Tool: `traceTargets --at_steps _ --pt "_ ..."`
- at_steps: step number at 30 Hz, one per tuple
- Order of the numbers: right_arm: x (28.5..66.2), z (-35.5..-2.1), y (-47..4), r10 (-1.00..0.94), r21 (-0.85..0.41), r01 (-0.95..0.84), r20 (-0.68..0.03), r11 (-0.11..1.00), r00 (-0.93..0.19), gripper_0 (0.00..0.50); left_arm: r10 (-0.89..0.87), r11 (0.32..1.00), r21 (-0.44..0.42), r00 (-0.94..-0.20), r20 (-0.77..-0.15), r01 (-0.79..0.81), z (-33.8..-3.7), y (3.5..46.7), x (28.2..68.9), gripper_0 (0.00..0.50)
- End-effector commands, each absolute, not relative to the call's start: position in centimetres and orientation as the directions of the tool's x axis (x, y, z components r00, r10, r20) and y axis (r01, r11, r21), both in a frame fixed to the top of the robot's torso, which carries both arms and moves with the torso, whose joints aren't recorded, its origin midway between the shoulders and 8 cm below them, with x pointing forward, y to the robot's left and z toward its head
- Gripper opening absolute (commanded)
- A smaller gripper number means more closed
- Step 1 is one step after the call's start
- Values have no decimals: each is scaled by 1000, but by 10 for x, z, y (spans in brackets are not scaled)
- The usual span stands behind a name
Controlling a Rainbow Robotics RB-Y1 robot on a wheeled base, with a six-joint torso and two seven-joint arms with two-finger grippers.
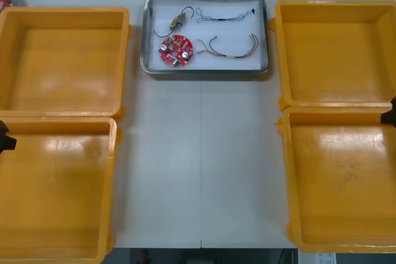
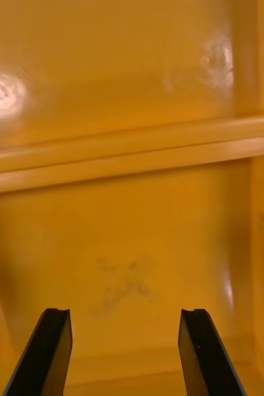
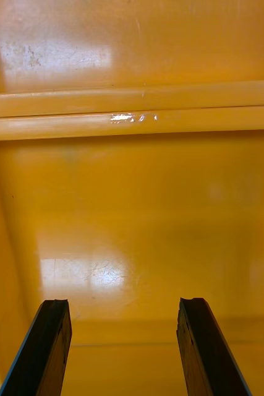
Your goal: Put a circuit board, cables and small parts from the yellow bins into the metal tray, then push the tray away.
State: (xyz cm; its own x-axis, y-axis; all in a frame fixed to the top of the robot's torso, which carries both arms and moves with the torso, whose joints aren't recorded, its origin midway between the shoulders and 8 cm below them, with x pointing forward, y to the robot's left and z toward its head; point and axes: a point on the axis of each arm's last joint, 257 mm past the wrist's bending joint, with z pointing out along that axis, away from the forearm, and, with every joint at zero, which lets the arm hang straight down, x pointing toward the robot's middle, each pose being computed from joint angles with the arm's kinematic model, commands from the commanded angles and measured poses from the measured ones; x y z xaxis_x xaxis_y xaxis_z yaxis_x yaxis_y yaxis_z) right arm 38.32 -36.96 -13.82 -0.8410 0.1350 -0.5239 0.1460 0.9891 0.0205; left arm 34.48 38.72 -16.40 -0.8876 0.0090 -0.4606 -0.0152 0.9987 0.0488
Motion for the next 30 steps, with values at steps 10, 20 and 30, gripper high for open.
traceTargets --at_steps 10,20,30 --pt "373 -136 -383 77 -18 98 -496 995 -865 500 39 995 99 -888 -458 -8 -157 397 338 500" --pt "375 -131 -384 -100 -112 -51 -493 992 -864 500 39 995 99 -888 -458 -8 -157 397 338 500" --pt "375 -132 -381 -90 -101 -46 -492 994 -866 500 39 995 99 -888 -458 -8 -157 397 338 500"
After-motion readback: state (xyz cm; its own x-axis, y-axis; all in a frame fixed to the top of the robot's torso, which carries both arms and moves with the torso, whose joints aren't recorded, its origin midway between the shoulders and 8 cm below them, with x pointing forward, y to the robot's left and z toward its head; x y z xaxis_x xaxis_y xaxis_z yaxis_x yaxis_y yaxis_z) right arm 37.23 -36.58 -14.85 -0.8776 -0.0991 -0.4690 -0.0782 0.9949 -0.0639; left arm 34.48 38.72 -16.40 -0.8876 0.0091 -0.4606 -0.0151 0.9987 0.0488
